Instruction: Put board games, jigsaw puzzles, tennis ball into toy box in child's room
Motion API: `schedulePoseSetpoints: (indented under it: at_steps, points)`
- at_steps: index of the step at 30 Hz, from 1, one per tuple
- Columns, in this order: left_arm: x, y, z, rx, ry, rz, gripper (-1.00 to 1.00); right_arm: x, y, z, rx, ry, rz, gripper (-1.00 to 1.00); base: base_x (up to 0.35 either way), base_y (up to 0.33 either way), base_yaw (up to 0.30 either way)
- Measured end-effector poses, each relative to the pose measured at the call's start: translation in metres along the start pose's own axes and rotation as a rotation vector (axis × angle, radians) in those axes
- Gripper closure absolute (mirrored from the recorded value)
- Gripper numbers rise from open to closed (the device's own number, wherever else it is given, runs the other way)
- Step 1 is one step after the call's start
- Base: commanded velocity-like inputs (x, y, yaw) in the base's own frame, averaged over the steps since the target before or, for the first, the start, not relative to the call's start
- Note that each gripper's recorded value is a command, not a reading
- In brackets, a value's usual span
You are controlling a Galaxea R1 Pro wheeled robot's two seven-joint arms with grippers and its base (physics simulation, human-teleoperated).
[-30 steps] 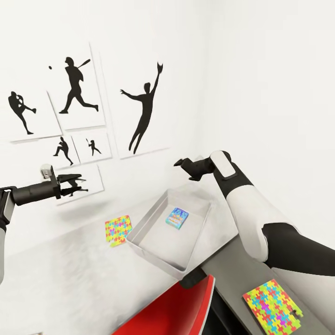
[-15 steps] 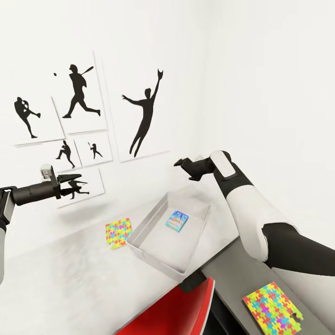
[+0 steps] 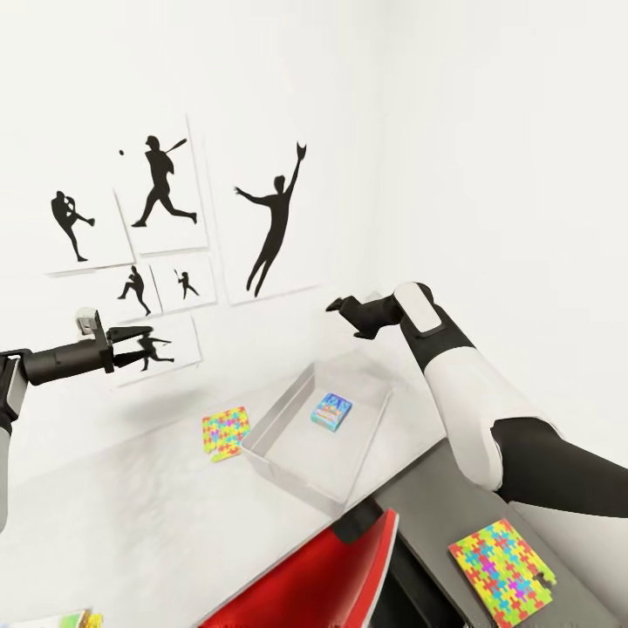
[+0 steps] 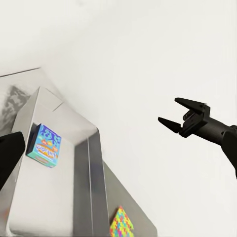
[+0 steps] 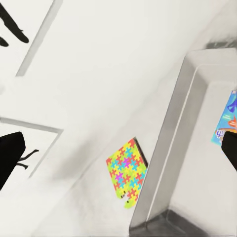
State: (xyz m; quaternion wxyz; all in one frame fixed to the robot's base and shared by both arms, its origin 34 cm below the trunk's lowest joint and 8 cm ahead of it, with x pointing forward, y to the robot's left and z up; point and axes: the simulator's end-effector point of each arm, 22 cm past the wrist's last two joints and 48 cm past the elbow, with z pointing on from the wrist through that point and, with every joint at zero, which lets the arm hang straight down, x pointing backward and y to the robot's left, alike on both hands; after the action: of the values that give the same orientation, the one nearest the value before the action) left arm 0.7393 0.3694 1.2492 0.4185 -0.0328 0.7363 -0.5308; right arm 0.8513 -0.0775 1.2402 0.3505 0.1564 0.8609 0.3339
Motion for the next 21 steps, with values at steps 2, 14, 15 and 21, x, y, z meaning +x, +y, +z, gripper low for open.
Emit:
schedulePoseSetpoints:
  at_steps: [2, 14, 15, 21]
  points:
    - [-0.0004, -0.0011, -0.0003, 0.001, -0.001, 0.001, -1.00, -0.0004, 0.0009, -0.0010, -0.001, -0.001, -0.001, -1.00, -0.160, 0.000, 0.000]
    - [-0.0006, -0.0012, -0.0002, 0.000, -0.001, 0.002, -1.00, -0.0003, 0.0011, -0.0011, -0.002, 0.000, 0.000, -1.00, -0.097, 0.015, -0.031]
    - [-0.0005, -0.0009, 0.0000, 0.000, 0.000, 0.001, -1.00, -0.0003, 0.0006, -0.0008, -0.002, 0.000, 0.001, -1.00, -0.251, 0.075, -0.168]
    - [0.0006, 0.0020, 0.0011, -0.002, 0.002, -0.002, -1.00, 0.0007, -0.0017, 0.0019, 0.001, 0.004, 0.002, -1.00, -0.286, 0.086, -0.211]
